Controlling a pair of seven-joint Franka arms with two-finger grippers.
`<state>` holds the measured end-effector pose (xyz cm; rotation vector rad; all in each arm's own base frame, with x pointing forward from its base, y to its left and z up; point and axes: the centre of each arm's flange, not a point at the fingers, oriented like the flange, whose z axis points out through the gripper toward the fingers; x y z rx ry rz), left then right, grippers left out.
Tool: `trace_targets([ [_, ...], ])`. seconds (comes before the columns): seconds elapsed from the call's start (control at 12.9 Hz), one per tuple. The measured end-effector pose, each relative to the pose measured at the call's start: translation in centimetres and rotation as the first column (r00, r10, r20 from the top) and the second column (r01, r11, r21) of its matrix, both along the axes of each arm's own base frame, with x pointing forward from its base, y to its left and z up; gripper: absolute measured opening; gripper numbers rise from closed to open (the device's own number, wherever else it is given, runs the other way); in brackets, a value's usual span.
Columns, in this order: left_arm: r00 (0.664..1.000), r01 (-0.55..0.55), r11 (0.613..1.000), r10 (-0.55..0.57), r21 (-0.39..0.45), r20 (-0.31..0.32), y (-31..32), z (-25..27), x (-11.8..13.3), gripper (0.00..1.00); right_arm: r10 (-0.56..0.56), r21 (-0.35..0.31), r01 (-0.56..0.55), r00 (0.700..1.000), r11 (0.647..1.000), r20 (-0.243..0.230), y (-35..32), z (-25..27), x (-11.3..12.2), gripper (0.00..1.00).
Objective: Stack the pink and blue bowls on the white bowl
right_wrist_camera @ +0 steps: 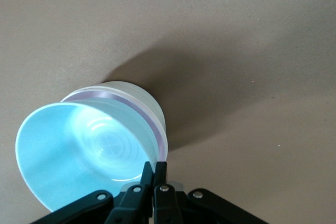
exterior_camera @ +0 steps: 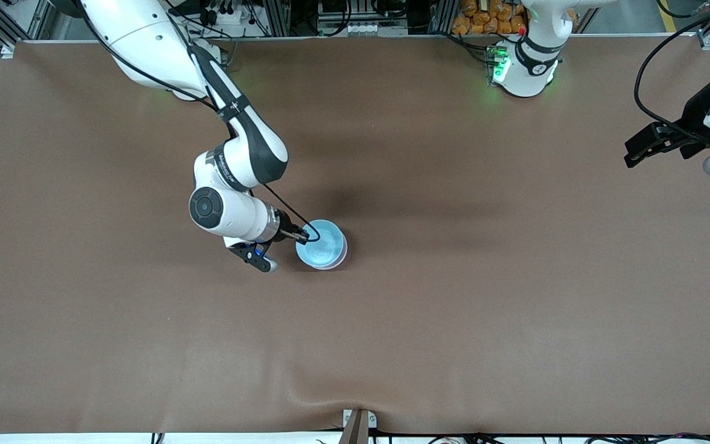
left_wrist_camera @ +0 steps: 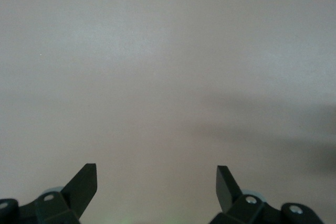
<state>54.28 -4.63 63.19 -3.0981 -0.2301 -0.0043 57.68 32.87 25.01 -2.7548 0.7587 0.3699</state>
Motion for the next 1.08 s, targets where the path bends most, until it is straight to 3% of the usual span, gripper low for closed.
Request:
trace_targets([
  [0.46,1.000,0.000,1.000,0.000,0.000,0.000,0.0,0.0,0.0,1.00,-0.036,-0.009,0.036,0.999,0.999,0.005,1.0,-1.6,-0.3,0.06],
  [0.54,1.000,0.000,1.000,0.000,0.000,0.000,0.0,0.0,0.0,1.00,-0.040,-0.011,0.040,0.999,0.999,0.003,1.0,-1.9,-0.4,0.13],
  [0.85,1.000,0.000,1.000,0.000,0.000,0.000,0.0,0.0,0.0,1.00,-0.041,-0.016,0.041,0.999,0.999,-0.019,0.2,-0.6,0.8,0.58],
  [1.08,1.000,0.000,1.000,0.000,0.000,0.000,0.0,0.0,0.0,1.00,-0.026,-0.006,0.025,0.997,1.000,-0.078,-2.0,5.3,4.3,0.87],
])
